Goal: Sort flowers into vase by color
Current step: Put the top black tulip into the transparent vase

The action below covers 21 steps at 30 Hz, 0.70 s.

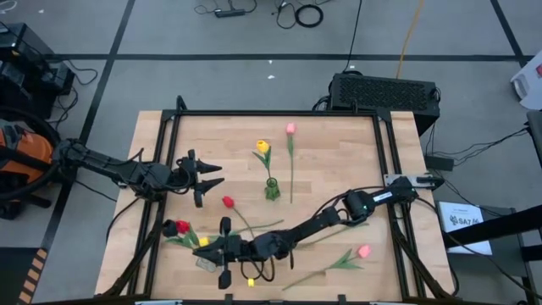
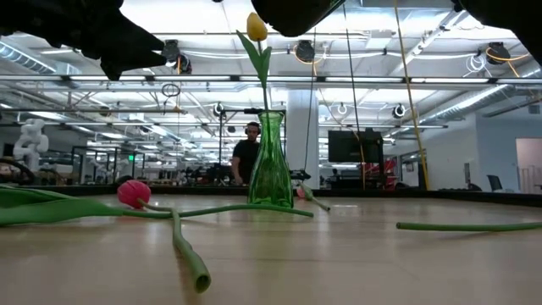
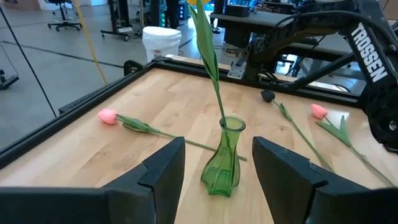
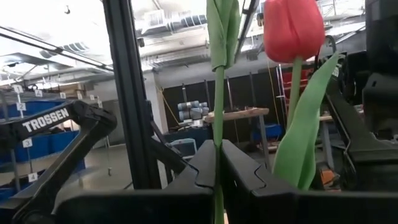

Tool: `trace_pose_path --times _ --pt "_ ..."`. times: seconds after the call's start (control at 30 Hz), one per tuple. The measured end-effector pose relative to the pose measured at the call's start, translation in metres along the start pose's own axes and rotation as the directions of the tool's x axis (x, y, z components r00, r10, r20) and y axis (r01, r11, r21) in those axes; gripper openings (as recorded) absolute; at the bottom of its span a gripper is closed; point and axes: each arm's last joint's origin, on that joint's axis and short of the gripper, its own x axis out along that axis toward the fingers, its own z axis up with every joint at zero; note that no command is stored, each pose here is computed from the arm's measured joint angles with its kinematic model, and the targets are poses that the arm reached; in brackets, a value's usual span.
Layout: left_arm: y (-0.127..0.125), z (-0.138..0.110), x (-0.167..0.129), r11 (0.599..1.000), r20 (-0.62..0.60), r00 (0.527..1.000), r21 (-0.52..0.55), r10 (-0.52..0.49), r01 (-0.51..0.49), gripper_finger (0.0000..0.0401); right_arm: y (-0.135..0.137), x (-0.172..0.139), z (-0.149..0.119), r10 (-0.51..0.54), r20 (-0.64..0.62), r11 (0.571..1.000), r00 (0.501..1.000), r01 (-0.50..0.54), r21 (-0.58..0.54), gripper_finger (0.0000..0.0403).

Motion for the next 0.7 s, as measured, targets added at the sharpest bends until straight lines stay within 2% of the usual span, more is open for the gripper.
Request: trace_pose_path --times 0.33,0.7 --pt "-0.0001 -0.0001 0.0000 1.000 -0.001 1.000 0.000 -0.005 0.005 0.0196 -0.0024 0.0007 -0.0026 -0.010 -0.026 0.998 1.000 0.012 0.061 0.0029" --pt "-0.0010 0.0001 -0.0004 0.999 -0.006 0.999 -0.002 -0.040 0.040 0.0196 -0.0039 0.0006 -0.0055 -0.041 -0.054 0.996 0.998 0.045 0.080 0.0048"
